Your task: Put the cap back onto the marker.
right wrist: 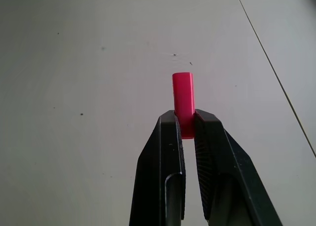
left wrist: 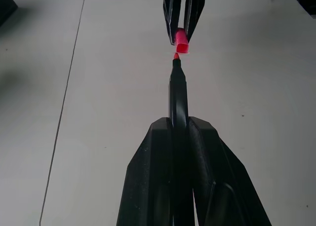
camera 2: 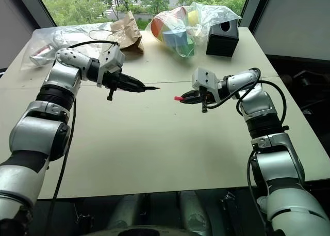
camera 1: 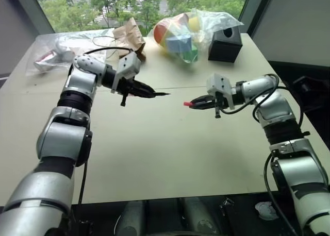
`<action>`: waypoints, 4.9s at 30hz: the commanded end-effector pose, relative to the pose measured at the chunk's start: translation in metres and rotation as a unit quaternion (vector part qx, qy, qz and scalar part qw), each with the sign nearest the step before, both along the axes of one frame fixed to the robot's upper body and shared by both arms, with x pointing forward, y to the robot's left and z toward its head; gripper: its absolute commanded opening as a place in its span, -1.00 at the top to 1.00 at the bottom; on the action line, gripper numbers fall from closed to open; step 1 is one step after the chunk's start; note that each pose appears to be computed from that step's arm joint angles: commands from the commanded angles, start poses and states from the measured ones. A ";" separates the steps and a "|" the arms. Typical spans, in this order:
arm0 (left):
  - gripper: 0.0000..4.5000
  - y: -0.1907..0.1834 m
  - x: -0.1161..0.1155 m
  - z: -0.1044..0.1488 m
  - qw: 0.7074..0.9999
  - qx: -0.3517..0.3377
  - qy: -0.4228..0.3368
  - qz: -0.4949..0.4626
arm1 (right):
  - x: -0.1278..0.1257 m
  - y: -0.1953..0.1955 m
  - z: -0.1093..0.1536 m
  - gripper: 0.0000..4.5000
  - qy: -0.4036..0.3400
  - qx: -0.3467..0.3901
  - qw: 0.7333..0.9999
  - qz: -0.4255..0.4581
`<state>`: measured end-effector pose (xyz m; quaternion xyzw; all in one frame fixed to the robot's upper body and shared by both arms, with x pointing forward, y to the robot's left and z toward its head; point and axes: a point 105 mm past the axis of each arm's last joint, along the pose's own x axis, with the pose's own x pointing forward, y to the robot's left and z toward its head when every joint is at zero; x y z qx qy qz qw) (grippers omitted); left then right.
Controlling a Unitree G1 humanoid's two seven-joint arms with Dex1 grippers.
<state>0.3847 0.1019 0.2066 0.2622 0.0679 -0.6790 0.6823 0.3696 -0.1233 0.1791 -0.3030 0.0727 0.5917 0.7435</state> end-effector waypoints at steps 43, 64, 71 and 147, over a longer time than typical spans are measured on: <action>0.87 -0.006 0.002 -0.005 1.000 0.005 -0.025 -0.011 | -0.005 0.028 0.011 0.99 -0.032 0.042 0.999 0.013; 0.87 -0.017 0.003 -0.007 0.999 0.000 -0.030 -0.014 | -0.002 0.032 0.011 0.99 -0.032 0.052 0.998 0.010; 0.87 -0.027 0.005 -0.009 0.999 0.011 -0.043 -0.018 | -0.002 0.037 0.008 0.99 -0.031 0.047 0.998 0.016; 0.87 -0.014 0.013 -0.002 0.991 0.076 -0.114 0.001 | 0.050 0.014 0.025 0.26 -0.088 -0.050 0.988 -0.121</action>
